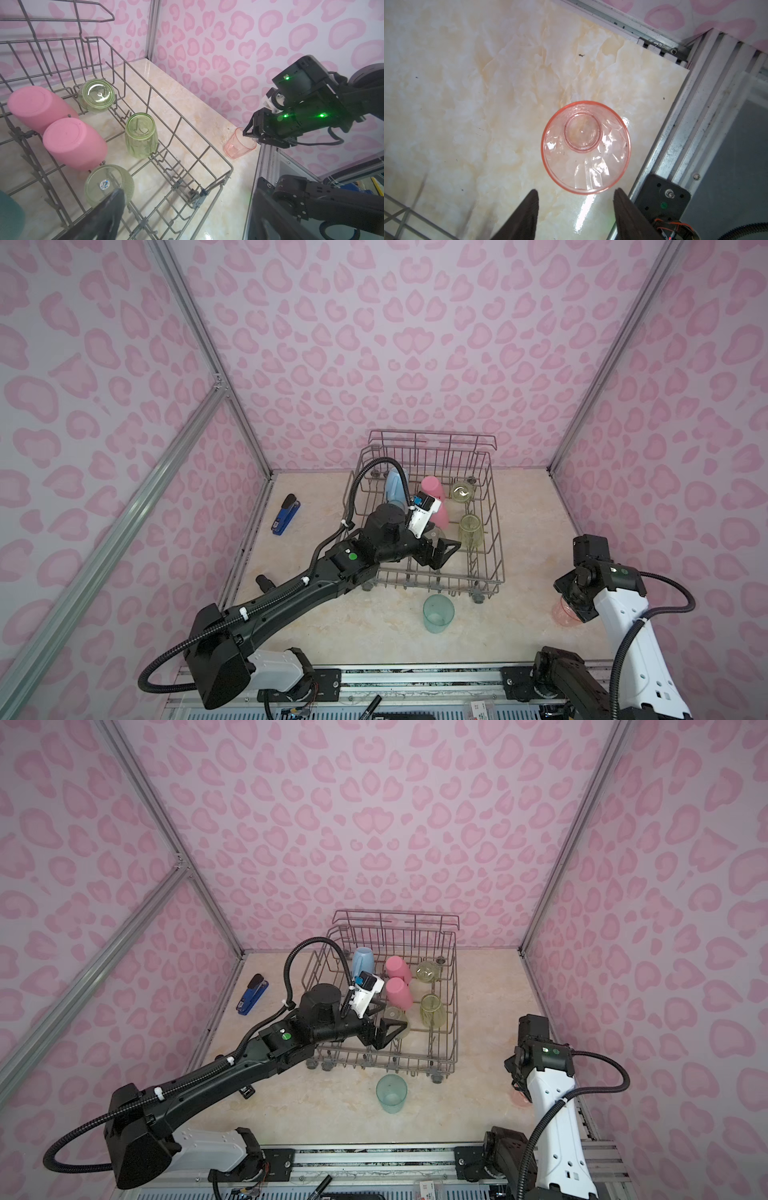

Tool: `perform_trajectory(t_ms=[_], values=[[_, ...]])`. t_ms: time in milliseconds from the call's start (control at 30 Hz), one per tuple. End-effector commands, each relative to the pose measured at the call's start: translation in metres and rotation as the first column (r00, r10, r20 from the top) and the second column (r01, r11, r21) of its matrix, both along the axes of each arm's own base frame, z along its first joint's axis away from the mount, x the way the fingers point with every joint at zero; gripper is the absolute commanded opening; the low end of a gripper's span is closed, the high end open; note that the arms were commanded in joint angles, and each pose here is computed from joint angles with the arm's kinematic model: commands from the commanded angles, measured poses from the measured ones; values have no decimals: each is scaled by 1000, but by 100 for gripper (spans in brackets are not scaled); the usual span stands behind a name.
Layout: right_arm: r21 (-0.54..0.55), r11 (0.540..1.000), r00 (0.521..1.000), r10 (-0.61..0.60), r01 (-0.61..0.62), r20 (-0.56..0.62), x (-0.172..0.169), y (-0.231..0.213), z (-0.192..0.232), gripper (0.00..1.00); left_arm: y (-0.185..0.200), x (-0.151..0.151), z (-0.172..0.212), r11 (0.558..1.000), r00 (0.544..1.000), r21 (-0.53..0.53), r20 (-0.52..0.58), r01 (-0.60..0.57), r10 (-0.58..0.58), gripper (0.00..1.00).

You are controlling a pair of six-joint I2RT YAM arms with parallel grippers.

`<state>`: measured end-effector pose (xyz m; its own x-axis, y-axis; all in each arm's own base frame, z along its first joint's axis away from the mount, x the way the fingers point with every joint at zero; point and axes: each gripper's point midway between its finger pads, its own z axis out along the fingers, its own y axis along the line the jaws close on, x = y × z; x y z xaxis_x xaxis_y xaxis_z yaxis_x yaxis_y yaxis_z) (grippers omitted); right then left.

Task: Load the cups into the dish rack
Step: 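Lower right gripper onto the clear pink-rimmed cup on the table and grasp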

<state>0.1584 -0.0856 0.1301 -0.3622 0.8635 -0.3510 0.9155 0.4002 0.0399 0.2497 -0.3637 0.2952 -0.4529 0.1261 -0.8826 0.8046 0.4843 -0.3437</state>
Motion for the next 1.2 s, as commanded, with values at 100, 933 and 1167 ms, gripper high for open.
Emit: perform_trajectory(t_ms=[100, 933, 1167], values=[[15, 1000, 999, -1, 1, 49, 13, -5, -12, 57, -4, -3, 0, 1000, 999, -11, -33, 14, -14, 98], [37, 999, 999, -30, 30, -21, 44, -19, -48, 35, -5, -3, -2, 999, 1000, 29, -27, 12, -11, 98], [46, 998, 999, -39, 40, -25, 43, -19, -53, 25, -3, -5, -2, 1000, 999, 27, -31, 7, -7, 99]])
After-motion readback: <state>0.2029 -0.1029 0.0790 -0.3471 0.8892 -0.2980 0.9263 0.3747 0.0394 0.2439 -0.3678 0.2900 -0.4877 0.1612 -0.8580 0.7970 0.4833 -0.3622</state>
